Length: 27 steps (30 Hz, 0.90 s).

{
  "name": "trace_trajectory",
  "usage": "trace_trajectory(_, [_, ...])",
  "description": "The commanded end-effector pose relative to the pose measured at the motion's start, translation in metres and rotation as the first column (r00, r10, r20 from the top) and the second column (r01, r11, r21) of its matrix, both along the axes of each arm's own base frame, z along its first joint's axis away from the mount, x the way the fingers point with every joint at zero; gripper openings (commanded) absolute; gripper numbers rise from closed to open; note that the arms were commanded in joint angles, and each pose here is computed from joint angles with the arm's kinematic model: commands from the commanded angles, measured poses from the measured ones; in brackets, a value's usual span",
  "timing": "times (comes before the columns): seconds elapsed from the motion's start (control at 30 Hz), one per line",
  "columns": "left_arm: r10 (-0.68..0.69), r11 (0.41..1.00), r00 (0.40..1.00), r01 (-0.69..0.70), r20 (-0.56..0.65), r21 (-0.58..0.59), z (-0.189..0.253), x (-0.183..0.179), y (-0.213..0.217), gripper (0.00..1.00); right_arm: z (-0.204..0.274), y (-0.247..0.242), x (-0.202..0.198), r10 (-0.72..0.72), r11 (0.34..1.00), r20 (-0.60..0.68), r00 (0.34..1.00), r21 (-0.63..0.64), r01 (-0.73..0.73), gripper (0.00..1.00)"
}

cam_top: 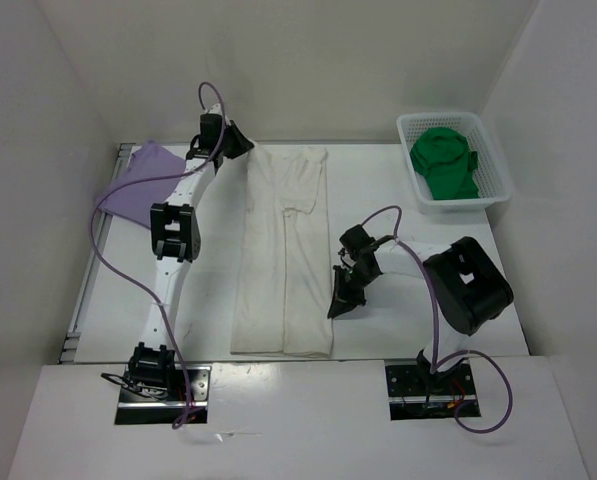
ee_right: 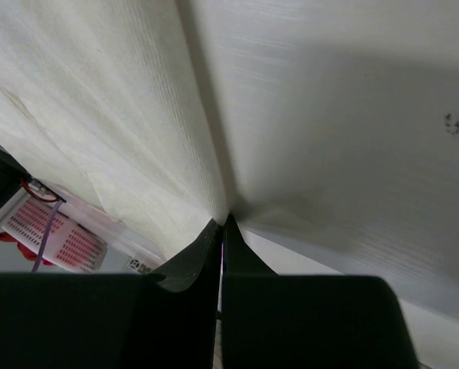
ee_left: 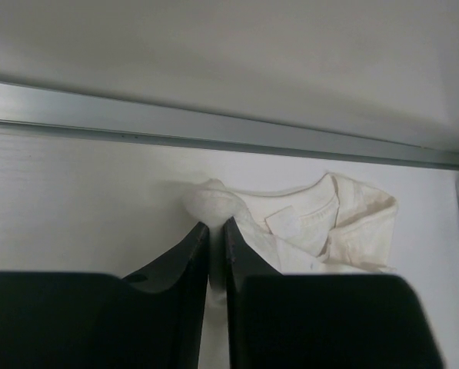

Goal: Fold and stack the t-shirts
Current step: Rotate the tshirt 90 degrees

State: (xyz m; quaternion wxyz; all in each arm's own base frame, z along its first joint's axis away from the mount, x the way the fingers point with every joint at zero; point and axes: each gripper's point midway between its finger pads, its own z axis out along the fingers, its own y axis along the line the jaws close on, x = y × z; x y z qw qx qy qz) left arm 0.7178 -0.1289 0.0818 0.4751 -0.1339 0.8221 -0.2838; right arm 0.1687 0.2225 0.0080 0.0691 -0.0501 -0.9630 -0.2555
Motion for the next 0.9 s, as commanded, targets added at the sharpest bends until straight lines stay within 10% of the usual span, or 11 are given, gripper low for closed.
trace_trajectory(0.0, [-0.007, 1.000, 0.997, 0.007, 0.076, -0.007, 0.006, 0.012, 0.003, 0.21, 0.001, -0.014, -0.007, -0.007, 0.997, -0.017, 1.000, -0.078, 0.006, 0.00])
trace_trajectory(0.07, [-0.015, 1.000, 0.997, 0.016, 0.076, -0.010, 0.007, 0.011, 0.001, 0.36, 0.006, -0.013, 0.002, -0.011, 0.996, 0.016, 1.000, -0.087, 0.012, 0.02])
trace_trajectory(0.2, [-0.032, 0.999, 0.997, 0.031, 0.076, 0.005, 0.020, 0.006, 0.006, 0.77, 0.015, -0.011, 0.015, -0.013, 0.997, 0.047, 0.999, -0.081, 0.017, 0.45])
trace_trajectory(0.3, [-0.032, 0.999, 0.998, 0.031, 0.051, 0.028, 0.037, -0.008, 0.009, 1.00, 0.029, -0.003, 0.026, -0.005, 0.999, 0.091, 0.996, -0.045, 0.009, 0.51])
trace_trajectory(0.63, [0.042, 0.998, 0.997, -0.040, -0.063, 0.042, 0.084, -0.140, 0.038, 1.00, 0.069, -0.002, 0.043, -0.107, 0.992, 0.261, 0.959, 0.088, 0.087, 0.48])
trace_trajectory(0.77, [0.034, 0.999, 0.956, -0.032, -0.290, 0.011, 0.041, -0.246, 0.036, 0.36, 0.067, -0.005, 0.027, -0.205, 0.974, 0.257, 0.945, 0.151, 0.170, 0.21])
trace_trajectory(0.87, [-0.017, 1.000, 0.873, 0.004, -0.488, -0.028, -0.001, -0.327, 0.030, 0.24, 0.065, -0.004, 0.022, -0.240, 0.963, 0.240, 0.941, 0.180, 0.199, 0.14])
